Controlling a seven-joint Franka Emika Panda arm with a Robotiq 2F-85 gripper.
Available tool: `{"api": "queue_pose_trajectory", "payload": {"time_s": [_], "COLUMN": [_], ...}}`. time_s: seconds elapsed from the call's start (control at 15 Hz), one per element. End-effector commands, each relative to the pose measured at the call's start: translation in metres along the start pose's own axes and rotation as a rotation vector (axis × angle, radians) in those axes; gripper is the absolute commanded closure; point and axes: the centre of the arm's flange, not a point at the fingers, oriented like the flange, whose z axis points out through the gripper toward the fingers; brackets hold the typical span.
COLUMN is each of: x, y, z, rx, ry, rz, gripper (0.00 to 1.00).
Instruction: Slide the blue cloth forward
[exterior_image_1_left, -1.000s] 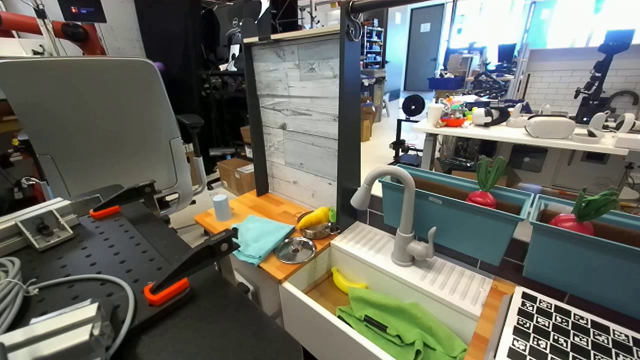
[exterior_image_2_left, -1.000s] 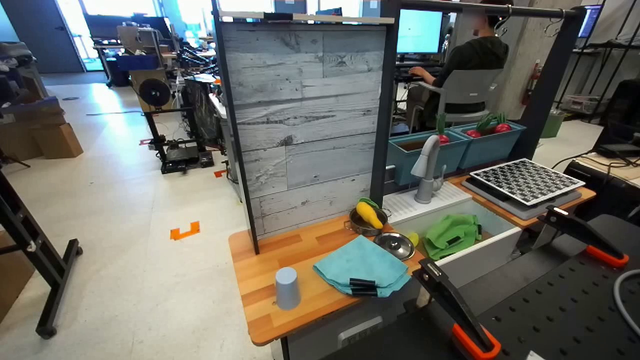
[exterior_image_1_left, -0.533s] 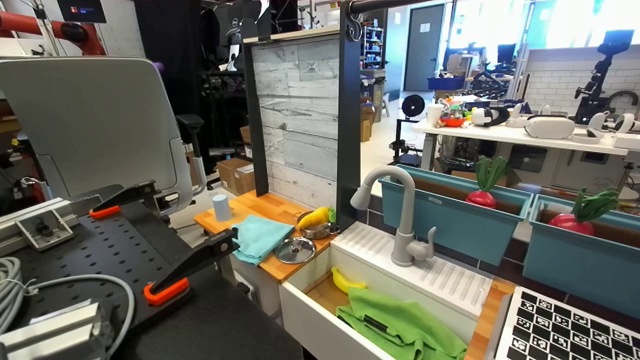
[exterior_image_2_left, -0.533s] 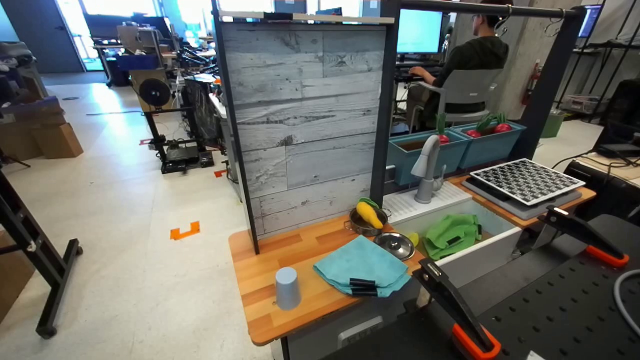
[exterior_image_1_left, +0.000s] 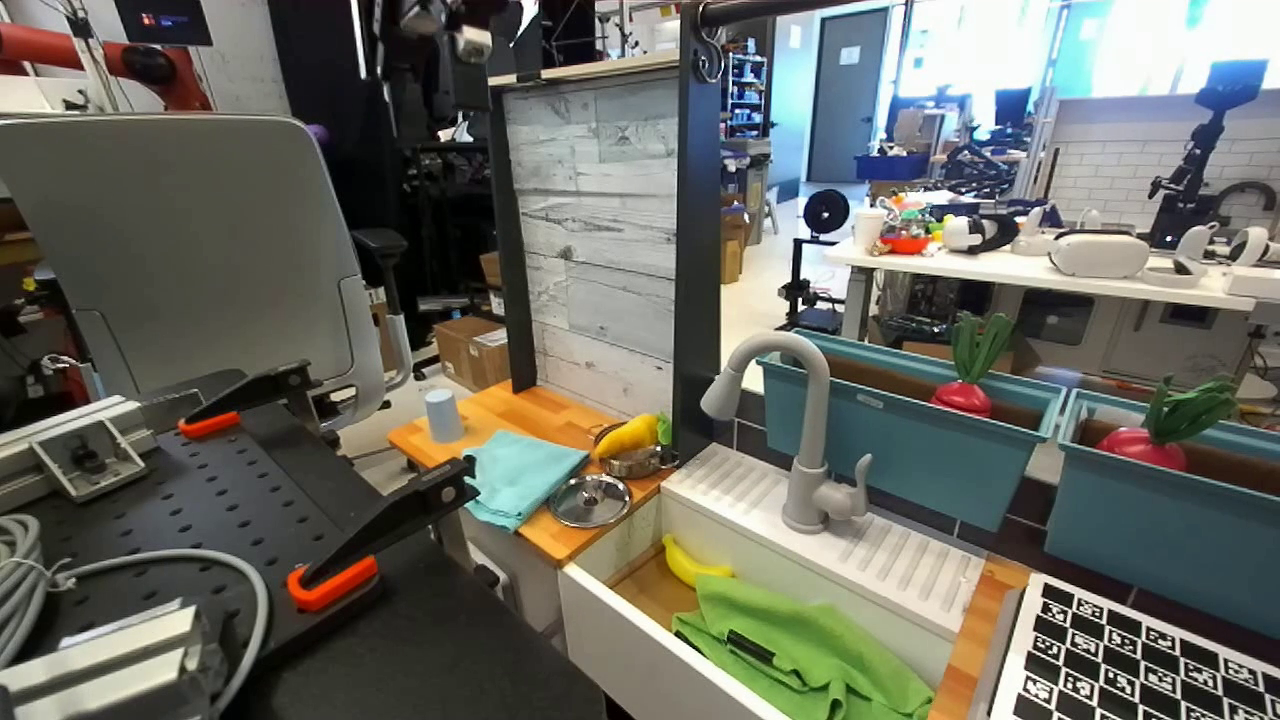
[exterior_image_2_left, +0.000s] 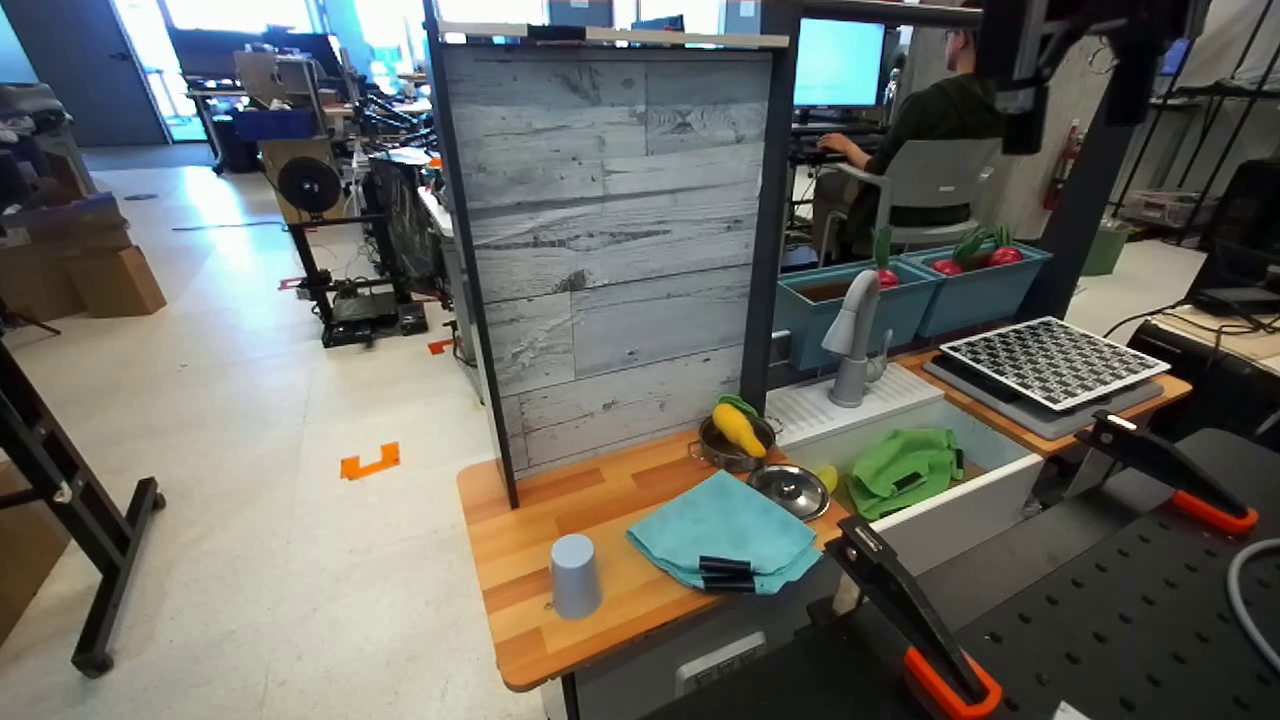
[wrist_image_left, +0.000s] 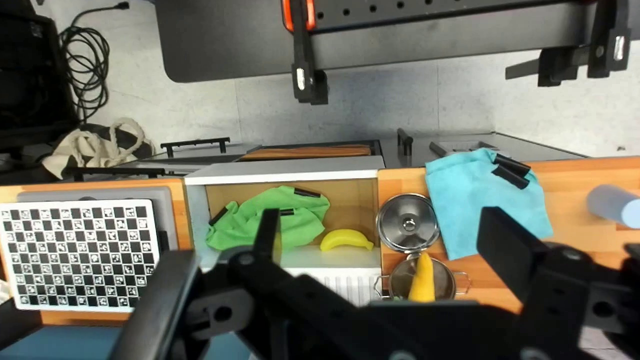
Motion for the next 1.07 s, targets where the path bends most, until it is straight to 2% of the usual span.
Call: {"api": "queue_pose_trajectory", "payload": {"time_s": [0.0, 0.2, 0.53, 0.8, 0.87, 1.0], "x": [0.041, 0.061, 0.104, 0.135, 0.104, 0.109], "y": [-0.037, -0.063, -0.099, -0.124, -0.114, -0.118], "z": [0.024, 0.049, 0.096, 0.138, 0.124, 0.137], "rx": [-0.038, -0.065, -0.02, -0.007, -0.019, -0.019], "ry": [0.008, 0.002, 0.009, -0.037, -0.027, -0.043], "rz": [-0.034, -0.077, -0.168, -0.268, -0.223, -0.23], "gripper": [0.0, 0.0, 0.0, 0.0, 0.0, 0.0]}}
